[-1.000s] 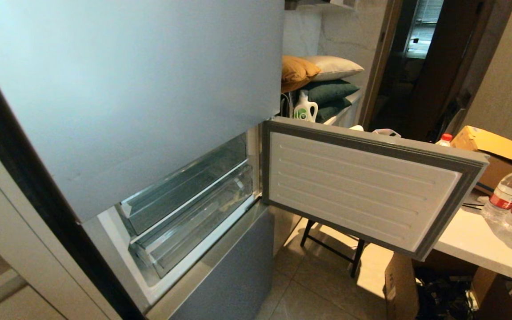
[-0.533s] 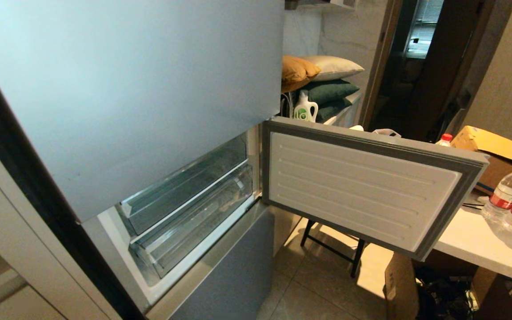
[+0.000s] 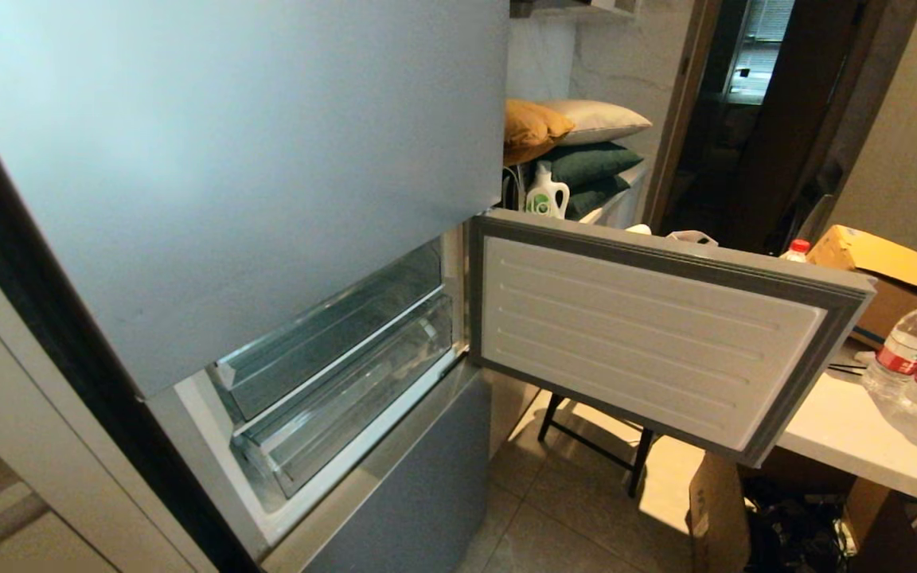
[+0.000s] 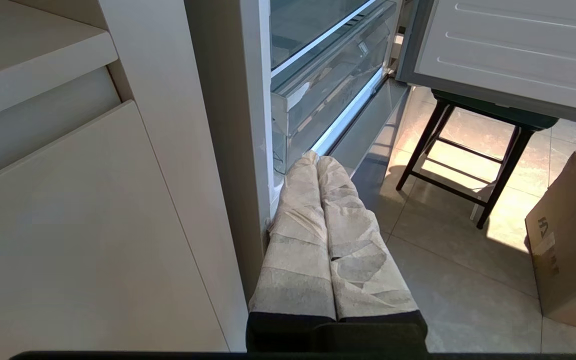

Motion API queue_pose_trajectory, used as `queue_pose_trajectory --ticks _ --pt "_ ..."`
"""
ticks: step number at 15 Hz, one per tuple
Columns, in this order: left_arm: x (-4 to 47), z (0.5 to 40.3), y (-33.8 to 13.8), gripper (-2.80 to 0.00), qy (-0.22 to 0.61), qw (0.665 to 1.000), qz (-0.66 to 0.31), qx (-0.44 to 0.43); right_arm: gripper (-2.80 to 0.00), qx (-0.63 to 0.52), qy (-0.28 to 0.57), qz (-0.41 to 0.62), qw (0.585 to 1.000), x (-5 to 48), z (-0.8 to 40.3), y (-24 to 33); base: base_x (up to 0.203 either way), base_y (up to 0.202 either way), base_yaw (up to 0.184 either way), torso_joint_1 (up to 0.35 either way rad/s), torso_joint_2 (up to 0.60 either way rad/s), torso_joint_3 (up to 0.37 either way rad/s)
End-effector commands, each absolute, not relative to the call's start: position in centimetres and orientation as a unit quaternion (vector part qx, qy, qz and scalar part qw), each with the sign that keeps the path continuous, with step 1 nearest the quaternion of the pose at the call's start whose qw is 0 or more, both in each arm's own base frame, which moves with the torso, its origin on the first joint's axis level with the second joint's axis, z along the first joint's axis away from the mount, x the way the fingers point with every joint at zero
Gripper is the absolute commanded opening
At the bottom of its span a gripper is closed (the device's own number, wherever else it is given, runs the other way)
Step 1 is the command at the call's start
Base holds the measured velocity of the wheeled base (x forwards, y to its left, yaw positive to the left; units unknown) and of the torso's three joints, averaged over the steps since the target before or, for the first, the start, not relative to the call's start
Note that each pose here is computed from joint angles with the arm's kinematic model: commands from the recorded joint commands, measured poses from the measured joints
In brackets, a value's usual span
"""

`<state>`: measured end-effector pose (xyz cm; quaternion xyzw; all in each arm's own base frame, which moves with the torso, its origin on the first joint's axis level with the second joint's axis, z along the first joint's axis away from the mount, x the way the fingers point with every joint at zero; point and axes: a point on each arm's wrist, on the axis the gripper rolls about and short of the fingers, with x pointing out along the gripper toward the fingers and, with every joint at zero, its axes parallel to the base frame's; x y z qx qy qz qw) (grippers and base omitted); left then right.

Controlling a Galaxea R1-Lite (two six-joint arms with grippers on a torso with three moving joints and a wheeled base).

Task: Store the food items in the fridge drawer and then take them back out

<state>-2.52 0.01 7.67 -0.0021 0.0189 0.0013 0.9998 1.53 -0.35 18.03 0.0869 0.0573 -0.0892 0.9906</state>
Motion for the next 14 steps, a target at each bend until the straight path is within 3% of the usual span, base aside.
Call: queue_pose_trajectory --ticks 1,7,14 --pt "-2.5 7.7 0.0 -2.8 0.019 1.0 0.002 -0.002 -2.8 0.104 0.125 -0.129 0.978 6.0 19.0 -0.9 0.0 0.0 0.0 0.0 0.0 0.0" --pt "-2.5 7.7 0.0 -2.8 0.019 1.0 0.002 -0.002 -2.8 0.17 0.125 -0.252 0.945 12.1 19.4 -10.6 0.0 0.0 0.0 0.0 0.0 0.0" --pt "-2.5 7.7 0.0 -2.8 0.019 1.0 0.002 -0.002 -2.8 0.199 0.141 -0.26 0.934 14.9 15.5 -18.0 0.0 0.0 0.0 0.0 0.0 0.0"
